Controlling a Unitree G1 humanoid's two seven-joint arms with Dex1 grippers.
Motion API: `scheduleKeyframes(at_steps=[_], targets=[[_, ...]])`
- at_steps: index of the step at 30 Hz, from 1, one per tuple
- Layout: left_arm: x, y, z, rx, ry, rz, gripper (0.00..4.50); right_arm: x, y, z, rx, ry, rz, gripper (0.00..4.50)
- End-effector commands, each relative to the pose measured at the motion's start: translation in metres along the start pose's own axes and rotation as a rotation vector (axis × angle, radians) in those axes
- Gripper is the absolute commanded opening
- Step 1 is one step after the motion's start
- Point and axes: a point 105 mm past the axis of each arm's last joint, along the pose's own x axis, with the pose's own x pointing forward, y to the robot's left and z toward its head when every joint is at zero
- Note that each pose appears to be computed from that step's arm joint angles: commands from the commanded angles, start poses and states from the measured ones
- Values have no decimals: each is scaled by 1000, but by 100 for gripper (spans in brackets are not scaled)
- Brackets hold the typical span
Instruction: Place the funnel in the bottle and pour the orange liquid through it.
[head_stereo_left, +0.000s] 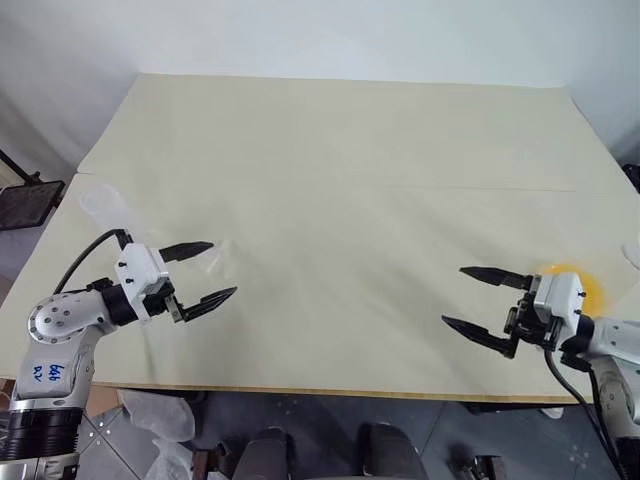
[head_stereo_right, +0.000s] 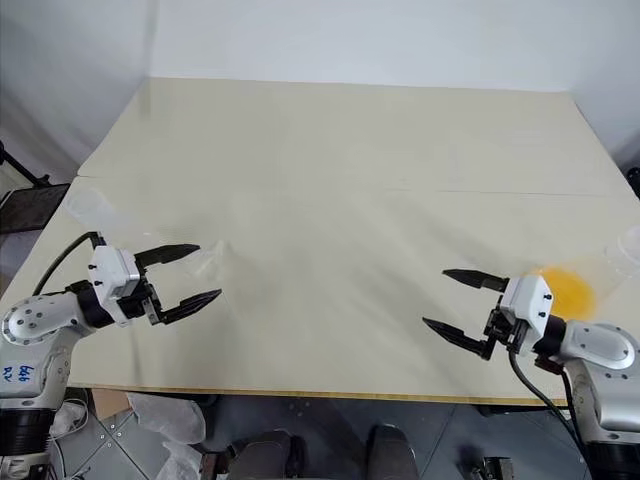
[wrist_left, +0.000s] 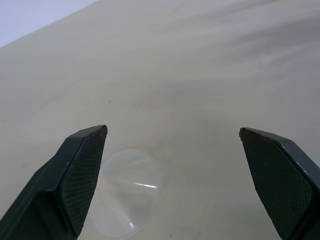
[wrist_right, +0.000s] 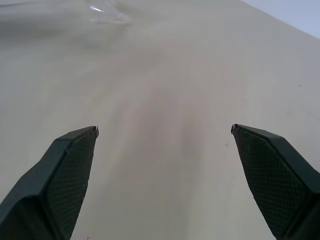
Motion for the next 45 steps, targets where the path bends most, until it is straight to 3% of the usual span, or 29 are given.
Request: scheduleKeyframes(at_steps=[1, 6, 9, 16, 18, 24, 28, 35, 45], targets=[[-4, 1, 8, 73, 6, 14, 450, 1, 0, 2, -13, -18, 7, 447], [-15, 5, 16, 23, -95, 125, 450, 15, 3, 6, -2, -63, 36, 447], [-36, 19, 11, -99, -149, 350, 450, 34, 8, 22, 24, -153, 47, 447], [-86, 5, -20, -223, -124, 739, 450, 72, 27, 60, 26, -301, 159, 447], [-116, -1, -37, -268, -90, 900, 450, 82, 30, 70, 5, -332, 195, 447], [-151, 7, -43, -267, -55, 1110, 450, 86, 25, 67, 1, -330, 196, 447], [-130, 18, -25, -210, -70, 1030, 450, 85, 24, 59, 20, -316, 194, 447], [-100, 58, -15, -204, 52, 980, 450, 88, 26, 58, 29, -321, 201, 447], [-69, 84, -9, -278, 72, 1002, 450, 91, 30, 60, 36, -336, 186, 447]])
